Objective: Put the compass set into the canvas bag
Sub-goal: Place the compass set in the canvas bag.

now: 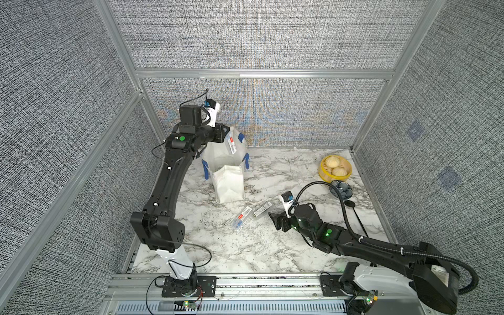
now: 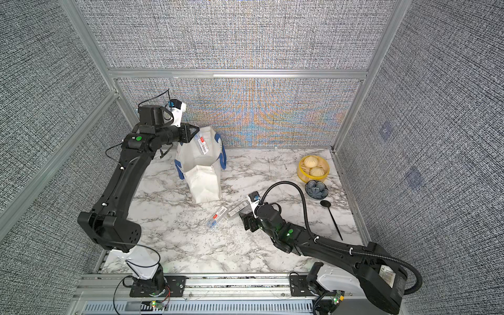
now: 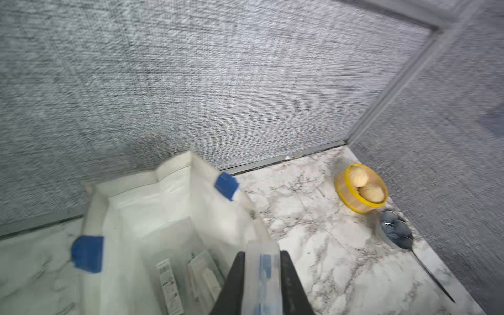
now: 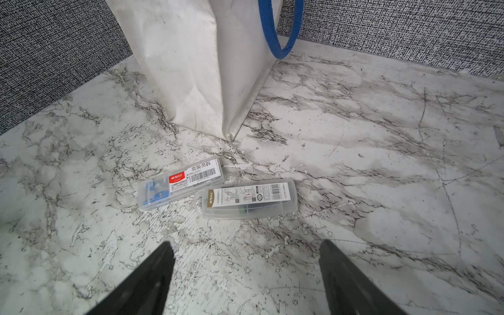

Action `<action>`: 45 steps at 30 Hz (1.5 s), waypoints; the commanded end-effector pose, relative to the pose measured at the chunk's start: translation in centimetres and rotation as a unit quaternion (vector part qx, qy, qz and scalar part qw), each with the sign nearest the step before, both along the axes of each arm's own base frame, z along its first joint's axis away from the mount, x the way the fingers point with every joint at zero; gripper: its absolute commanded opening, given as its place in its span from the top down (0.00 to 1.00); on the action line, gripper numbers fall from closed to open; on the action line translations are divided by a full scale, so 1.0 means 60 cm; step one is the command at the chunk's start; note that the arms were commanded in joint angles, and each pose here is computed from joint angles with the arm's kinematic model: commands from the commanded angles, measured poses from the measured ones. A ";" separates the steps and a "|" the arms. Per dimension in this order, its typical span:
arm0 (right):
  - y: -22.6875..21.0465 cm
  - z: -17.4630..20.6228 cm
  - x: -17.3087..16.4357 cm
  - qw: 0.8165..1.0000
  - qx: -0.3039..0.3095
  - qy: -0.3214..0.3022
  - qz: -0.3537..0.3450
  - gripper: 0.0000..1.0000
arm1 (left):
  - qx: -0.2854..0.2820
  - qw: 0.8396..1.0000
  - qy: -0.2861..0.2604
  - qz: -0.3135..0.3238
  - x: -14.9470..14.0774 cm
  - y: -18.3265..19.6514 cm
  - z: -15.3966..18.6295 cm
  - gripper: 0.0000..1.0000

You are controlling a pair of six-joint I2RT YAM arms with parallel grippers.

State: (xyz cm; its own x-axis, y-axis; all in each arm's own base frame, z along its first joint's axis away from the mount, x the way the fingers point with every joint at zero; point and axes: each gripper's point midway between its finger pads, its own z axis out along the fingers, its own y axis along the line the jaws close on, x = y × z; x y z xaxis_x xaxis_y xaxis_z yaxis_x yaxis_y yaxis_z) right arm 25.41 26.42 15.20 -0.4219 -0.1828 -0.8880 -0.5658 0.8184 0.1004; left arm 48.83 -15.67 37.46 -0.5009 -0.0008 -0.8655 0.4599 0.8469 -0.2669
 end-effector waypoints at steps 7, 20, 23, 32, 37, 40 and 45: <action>0.001 0.005 0.002 1.000 -0.001 -0.003 0.001 0.17 | 0.029 0.998 0.056 0.021 0.078 0.024 -0.112 0.89; 0.004 -0.005 0.004 1.000 -0.012 0.003 0.000 0.17 | 0.042 0.984 0.171 0.015 0.101 0.016 -0.316 0.90; 0.006 -0.008 0.005 1.000 -0.013 0.006 0.001 0.17 | 0.045 0.981 0.188 0.013 0.096 0.016 -0.343 0.90; 0.009 -0.014 0.007 1.000 -0.017 0.011 0.002 0.17 | 0.044 0.978 0.202 0.009 0.084 0.013 -0.364 0.85; 0.010 -0.015 0.006 1.000 -0.018 0.011 0.003 0.17 | 0.043 0.980 0.192 0.005 0.082 0.008 -0.345 0.79; 0.010 -0.016 0.007 1.000 -0.019 0.012 0.003 0.17 | 0.040 0.982 0.186 0.002 0.080 0.005 -0.333 0.76; 0.009 -0.014 0.007 1.000 -0.018 0.011 0.002 0.17 | 0.035 0.984 0.173 -0.002 0.076 0.000 -0.307 0.70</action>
